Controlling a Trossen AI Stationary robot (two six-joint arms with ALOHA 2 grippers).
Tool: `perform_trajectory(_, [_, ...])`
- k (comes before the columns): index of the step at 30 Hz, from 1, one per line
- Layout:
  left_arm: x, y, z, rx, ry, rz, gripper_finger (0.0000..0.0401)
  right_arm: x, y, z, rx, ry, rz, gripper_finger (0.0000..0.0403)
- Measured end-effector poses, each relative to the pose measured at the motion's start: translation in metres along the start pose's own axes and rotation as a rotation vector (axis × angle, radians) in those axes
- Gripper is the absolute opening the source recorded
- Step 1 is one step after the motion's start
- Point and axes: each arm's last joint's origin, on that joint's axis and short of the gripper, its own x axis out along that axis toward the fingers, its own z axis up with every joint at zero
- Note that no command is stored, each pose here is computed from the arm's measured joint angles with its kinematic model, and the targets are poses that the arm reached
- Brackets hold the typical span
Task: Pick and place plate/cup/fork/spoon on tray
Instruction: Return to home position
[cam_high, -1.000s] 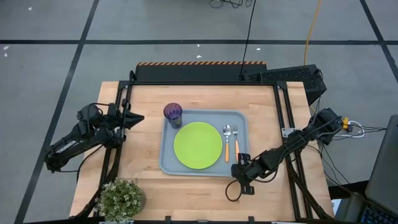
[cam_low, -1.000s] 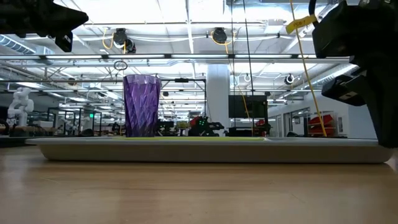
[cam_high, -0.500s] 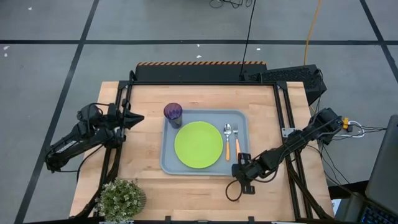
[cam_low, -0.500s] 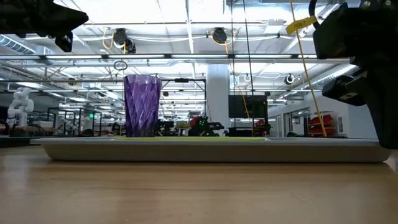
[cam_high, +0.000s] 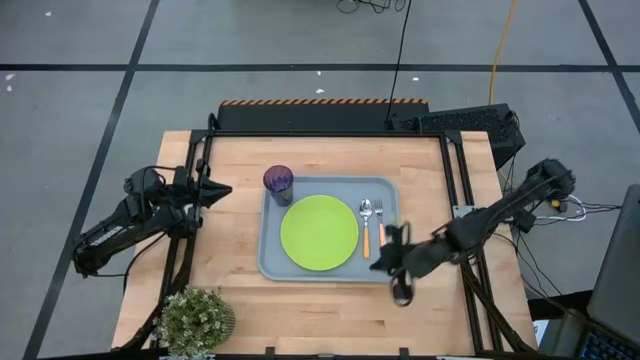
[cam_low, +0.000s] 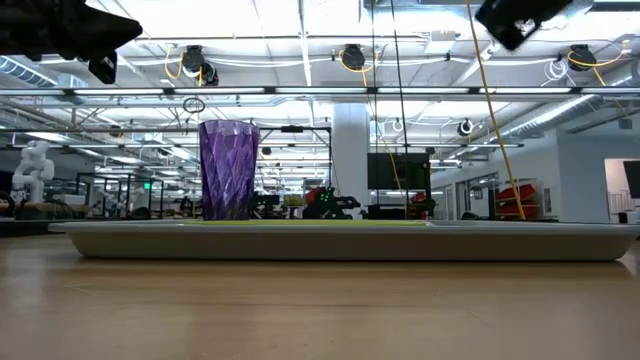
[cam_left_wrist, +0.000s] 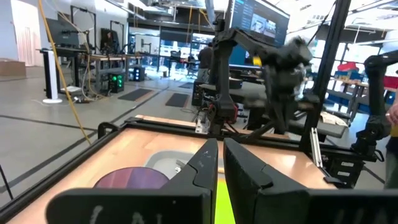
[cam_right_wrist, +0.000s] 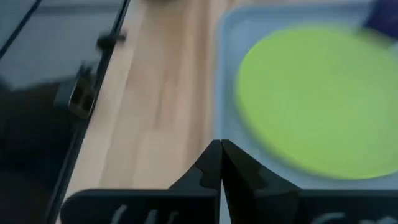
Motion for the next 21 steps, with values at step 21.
perform_trajectory(21, [0.000, 0.000, -0.009, 0.109, 0.073, -0.023, 0.0031, -0.038, -0.064, -0.092, 0.117, -0.210, -0.165, 0.0000])
